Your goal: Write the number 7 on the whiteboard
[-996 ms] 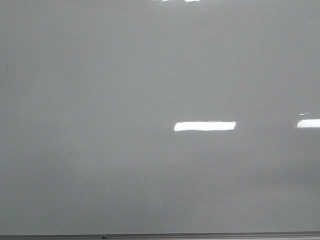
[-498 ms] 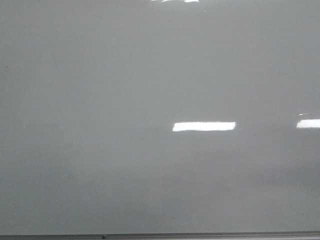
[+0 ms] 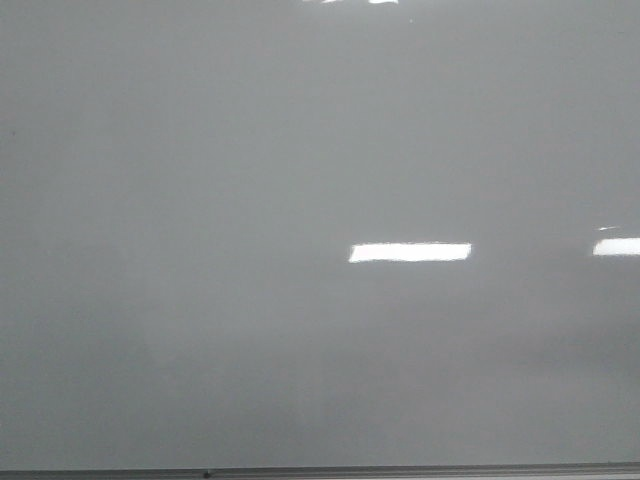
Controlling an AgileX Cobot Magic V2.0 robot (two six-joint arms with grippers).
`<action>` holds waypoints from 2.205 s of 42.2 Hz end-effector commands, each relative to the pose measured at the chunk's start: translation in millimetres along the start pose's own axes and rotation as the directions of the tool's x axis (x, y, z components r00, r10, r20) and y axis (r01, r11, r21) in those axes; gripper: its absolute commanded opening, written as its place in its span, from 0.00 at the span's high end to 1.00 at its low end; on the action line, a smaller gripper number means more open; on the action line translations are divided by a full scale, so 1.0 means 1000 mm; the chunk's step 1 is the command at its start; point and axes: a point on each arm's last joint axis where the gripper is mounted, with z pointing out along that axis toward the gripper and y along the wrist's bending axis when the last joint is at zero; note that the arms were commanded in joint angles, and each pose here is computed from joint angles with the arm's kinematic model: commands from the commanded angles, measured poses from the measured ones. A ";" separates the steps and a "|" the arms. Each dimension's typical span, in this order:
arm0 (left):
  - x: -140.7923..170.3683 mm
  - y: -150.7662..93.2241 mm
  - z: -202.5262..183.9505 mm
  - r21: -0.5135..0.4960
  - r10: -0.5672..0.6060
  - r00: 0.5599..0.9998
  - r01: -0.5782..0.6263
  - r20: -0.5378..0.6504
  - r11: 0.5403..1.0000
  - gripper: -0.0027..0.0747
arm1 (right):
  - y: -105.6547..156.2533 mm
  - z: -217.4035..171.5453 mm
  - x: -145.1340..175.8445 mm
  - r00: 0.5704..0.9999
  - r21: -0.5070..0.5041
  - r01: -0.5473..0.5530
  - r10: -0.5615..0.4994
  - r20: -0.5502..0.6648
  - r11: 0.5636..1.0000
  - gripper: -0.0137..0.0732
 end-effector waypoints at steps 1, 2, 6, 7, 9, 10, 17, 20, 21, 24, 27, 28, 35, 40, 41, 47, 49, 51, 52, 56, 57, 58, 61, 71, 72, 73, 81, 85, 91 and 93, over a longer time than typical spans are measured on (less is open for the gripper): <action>-0.020 0.001 -0.004 -0.009 0.001 0.978 0.001 0.207 1.000 0.99 | 0.003 -0.004 -0.022 0.986 -0.016 0.011 -0.008 0.164 1.000 0.92; -0.025 0.001 -0.004 -0.010 -0.001 0.972 0.003 0.233 1.000 0.99 | 0.003 -0.006 -0.026 0.984 -0.018 0.011 -0.008 0.176 1.000 0.92; -0.045 0.001 -0.009 -0.009 -0.001 0.960 0.003 0.278 1.000 0.99 | 0.006 -0.015 -0.048 0.979 -0.021 0.012 -0.007 0.204 1.000 0.92; -0.050 0.001 -0.010 -0.008 -0.001 0.961 0.003 0.278 1.000 0.99 | 0.007 -0.017 -0.053 0.980 -0.020 0.012 -0.008 0.196 1.000 0.92; -0.064 0.001 -0.012 -0.007 -0.001 0.960 0.003 0.281 1.000 0.99 | 0.009 -0.025 -0.069 0.979 -0.021 0.012 -0.007 0.204 1.000 0.92; -0.070 0.001 -0.013 -0.006 -0.001 0.962 0.003 0.273 1.000 0.99 | 0.009 -0.027 -0.075 0.980 -0.021 0.012 -0.008 0.201 1.000 0.92; -0.096 0.000 -0.004 0.005 0.001 0.997 -0.001 0.075 1.000 0.99 | 0.016 -0.032 -0.125 0.984 -0.018 0.011 -0.008 0.180 1.000 0.92; -0.101 0.000 0.006 0.007 0.001 1.000 -0.001 -0.003 1.000 0.99 | 0.018 -0.025 -0.140 0.988 -0.015 0.011 -0.008 0.153 1.000 0.92; -0.102 0.000 0.009 0.008 0.001 1.000 -0.001 -0.022 1.000 0.99 | 0.018 -0.022 -0.144 0.990 -0.014 0.011 -0.009 0.143 1.000 0.92; -0.103 0.000 0.019 0.009 0.001 0.997 0.000 -0.071 1.000 0.99 | 0.019 -0.011 -0.153 0.995 -0.009 0.010 -0.009 0.104 1.000 0.92; -0.103 0.000 0.026 0.009 0.001 0.995 0.000 -0.097 1.000 0.99 | 0.020 -0.001 -0.156 0.998 -0.005 0.010 -0.009 0.069 1.000 0.92; -0.102 0.000 0.028 0.009 0.001 0.994 0.000 -0.105 1.000 0.99 | 0.020 0.003 -0.156 0.998 -0.004 0.010 -0.009 0.058 1.000 0.92; -0.101 0.000 0.032 0.009 0.001 0.993 0.000 -0.121 1.000 0.95 | 0.020 0.009 -0.155 0.999 -0.007 -0.004 0.004 0.039 1.000 0.83; -0.101 0.000 0.032 0.009 0.001 0.993 0.000 -0.121 1.000 0.68 | 0.020 0.009 -0.155 0.999 -0.007 -0.004 0.004 0.040 1.000 0.60; -0.101 0.000 0.032 0.009 0.001 0.993 0.000 -0.121 1.000 0.63 | 0.020 0.009 -0.155 0.999 -0.007 -0.004 0.004 0.038 1.000 0.55; -0.102 0.000 0.032 0.008 0.001 0.994 0.000 -0.111 1.000 0.19 | 0.020 0.009 -0.155 0.999 -0.006 -0.004 0.004 0.037 1.000 0.28; -0.102 0.000 0.033 0.007 0.001 0.995 0.000 -0.102 1.000 0.12 | 0.020 0.009 -0.155 0.999 -0.006 -0.004 0.004 0.037 1.000 0.23; -0.102 0.000 0.033 0.008 -0.010 0.995 0.011 -0.100 1.000 0.09 | 0.020 0.009 -0.155 0.999 -0.006 -0.004 0.004 0.037 1.000 0.19; -0.102 0.000 0.033 0.008 -0.010 0.995 0.011 -0.102 1.000 0.10 | 0.020 0.009 -0.155 0.999 -0.006 -0.004 0.004 0.037 1.000 0.18; -0.098 0.000 0.038 0.008 -0.010 0.991 0.012 -0.136 1.000 0.10 | 0.020 0.009 -0.155 0.999 -0.006 -0.004 0.004 0.037 1.000 0.16; -0.096 0.000 0.041 0.006 -0.011 0.988 0.012 -0.155 1.000 0.10 | 0.020 0.009 -0.155 0.999 -0.006 -0.004 0.004 0.037 1.000 0.16; -0.095 0.000 0.043 0.006 -0.011 0.986 0.012 -0.166 1.000 0.10 | 0.020 0.009 -0.155 0.999 -0.006 -0.004 0.004 0.037 1.000 0.16; -0.089 0.001 0.056 0.001 -0.012 0.970 0.012 -0.242 1.000 0.10 | 0.020 0.009 -0.155 0.999 -0.007 -0.004 0.004 0.039 1.000 0.16; -0.060 0.006 0.118 -0.032 -0.039 0.827 0.025 -0.561 0.999 0.10 | 0.020 0.009 -0.155 0.999 -0.007 -0.004 0.004 0.040 1.000 0.16; -0.056 0.007 0.123 -0.038 -0.044 0.810 0.027 -0.585 0.999 0.10 | 0.020 0.009 -0.155 0.999 -0.007 -0.004 0.004 0.040 1.000 0.16; -0.055 0.008 0.130 -0.042 -0.051 0.797 0.033 -0.602 0.999 0.10 | 0.020 0.009 -0.155 0.999 -0.007 -0.004 0.004 0.040 1.000 0.16; -0.032 0.010 0.172 -0.050 -0.061 0.717 0.037 -0.694 0.998 0.10 | 0.020 0.009 -0.155 0.999 -0.007 -0.004 0.004 0.040 1.000 0.16; -0.022 0.011 0.187 -0.054 -0.062 0.728 0.034 -0.683 0.998 0.10 | 0.020 0.009 -0.155 0.999 -0.007 -0.004 0.004 0.040 1.000 0.16; -0.013 0.012 0.204 -0.062 -0.061 0.780 0.028 -0.623 0.998 0.10 | 0.020 0.009 -0.155 0.999 -0.007 -0.004 0.004 0.040 1.000 0.16; -0.012 0.013 0.208 -0.063 -0.060 0.797 0.027 -0.601 0.998 0.10 | 0.020 0.009 -0.155 0.999 -0.007 -0.004 0.004 0.040 1.000 0.16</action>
